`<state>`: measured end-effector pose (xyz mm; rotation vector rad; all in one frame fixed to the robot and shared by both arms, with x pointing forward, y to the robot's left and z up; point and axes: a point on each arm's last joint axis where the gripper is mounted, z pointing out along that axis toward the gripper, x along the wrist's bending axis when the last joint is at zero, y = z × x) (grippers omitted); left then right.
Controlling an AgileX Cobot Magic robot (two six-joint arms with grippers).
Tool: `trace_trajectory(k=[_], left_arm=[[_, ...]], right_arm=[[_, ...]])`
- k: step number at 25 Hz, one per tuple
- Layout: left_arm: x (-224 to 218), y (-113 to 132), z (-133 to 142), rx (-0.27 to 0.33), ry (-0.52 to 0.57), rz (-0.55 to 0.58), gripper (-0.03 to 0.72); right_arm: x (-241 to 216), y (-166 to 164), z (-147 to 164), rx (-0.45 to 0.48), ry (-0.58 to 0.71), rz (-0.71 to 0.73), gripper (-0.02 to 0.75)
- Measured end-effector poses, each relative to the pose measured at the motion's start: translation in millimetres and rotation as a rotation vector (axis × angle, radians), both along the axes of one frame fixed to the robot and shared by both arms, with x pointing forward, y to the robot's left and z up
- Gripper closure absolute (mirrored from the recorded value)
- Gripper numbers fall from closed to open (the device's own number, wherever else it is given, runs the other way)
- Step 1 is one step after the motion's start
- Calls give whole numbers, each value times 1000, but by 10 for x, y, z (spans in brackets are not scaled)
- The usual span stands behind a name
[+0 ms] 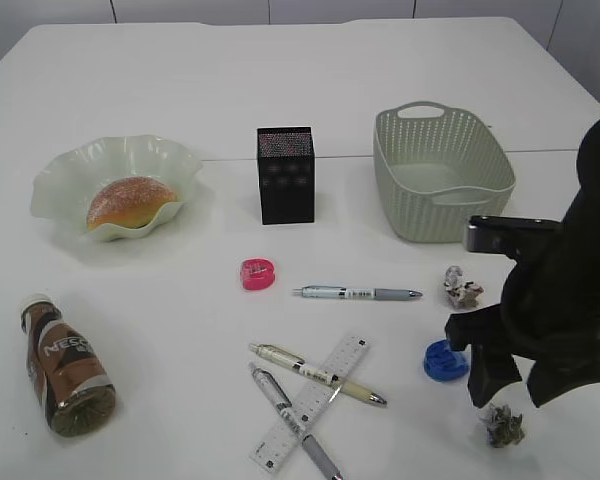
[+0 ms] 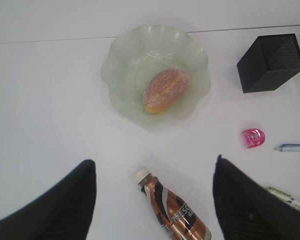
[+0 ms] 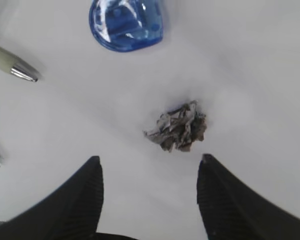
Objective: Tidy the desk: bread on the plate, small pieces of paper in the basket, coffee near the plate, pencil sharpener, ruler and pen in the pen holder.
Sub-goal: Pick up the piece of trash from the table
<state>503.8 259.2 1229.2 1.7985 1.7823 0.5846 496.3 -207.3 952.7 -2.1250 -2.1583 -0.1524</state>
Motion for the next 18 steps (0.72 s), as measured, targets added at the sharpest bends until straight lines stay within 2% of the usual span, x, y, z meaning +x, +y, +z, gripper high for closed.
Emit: trace_trajectory(k=[8,18], left_arm=[[-2,2,-28,3,11,1,159],[-2,2,-28,3,11,1,160]], right_arm=[[108,-13,-198,-45,-23,25,300],[148,-10,-398,-71,32,34,300]])
